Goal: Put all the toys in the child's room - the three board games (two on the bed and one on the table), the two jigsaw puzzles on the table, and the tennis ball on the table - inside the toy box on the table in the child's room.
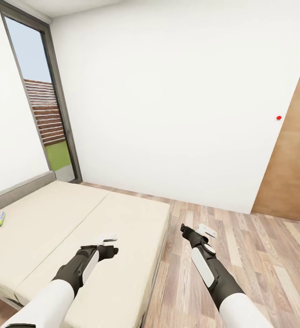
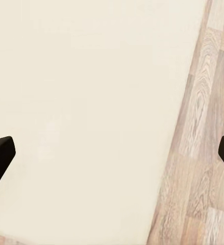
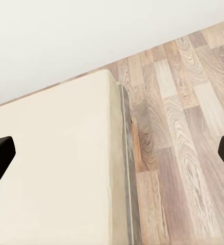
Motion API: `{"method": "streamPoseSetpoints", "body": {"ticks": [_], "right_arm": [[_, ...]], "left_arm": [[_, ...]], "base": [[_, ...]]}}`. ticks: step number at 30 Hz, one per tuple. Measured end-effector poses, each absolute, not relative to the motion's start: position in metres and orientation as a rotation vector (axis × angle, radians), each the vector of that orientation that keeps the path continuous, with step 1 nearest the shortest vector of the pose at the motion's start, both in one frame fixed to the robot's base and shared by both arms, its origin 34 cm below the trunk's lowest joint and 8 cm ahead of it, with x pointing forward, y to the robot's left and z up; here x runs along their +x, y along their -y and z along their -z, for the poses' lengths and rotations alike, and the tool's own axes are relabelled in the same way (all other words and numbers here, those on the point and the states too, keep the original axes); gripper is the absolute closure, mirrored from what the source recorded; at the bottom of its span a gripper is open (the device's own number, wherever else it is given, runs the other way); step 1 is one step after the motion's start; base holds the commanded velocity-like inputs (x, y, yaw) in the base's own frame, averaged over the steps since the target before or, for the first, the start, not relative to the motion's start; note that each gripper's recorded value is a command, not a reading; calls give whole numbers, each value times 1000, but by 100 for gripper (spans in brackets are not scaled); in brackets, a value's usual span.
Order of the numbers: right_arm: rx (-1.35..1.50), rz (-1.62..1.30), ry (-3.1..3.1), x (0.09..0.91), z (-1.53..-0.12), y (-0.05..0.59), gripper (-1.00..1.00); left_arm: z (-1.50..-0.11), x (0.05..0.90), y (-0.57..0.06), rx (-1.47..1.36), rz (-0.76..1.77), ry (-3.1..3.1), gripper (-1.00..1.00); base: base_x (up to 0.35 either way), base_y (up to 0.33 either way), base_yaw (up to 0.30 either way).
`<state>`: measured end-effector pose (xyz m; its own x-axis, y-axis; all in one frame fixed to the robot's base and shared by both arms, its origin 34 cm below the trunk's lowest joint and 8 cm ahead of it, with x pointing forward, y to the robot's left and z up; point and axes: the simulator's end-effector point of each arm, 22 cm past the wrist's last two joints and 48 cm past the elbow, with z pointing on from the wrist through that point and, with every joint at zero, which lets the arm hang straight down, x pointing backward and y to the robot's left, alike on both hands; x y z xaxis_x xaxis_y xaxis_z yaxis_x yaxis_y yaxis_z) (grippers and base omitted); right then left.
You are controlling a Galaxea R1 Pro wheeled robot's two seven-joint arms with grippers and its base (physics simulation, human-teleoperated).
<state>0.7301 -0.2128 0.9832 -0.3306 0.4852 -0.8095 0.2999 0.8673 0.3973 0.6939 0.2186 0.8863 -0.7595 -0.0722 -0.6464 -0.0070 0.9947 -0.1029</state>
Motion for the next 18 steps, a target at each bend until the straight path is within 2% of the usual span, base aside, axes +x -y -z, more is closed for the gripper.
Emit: {"method": "streamPoseSetpoints", "body": {"ticks": [7,18], "right_arm": [[580,-212,-1940,730,-983,213,-100],[578,-212,-1937,730,-985,213,-100]], "left_arm": [[-886,694,-219,-55,122,-2431,-100],[-888,694,-219,-55,122,-2428,-100]], "base": [[4,35,-111],[103,204,-180]]}}
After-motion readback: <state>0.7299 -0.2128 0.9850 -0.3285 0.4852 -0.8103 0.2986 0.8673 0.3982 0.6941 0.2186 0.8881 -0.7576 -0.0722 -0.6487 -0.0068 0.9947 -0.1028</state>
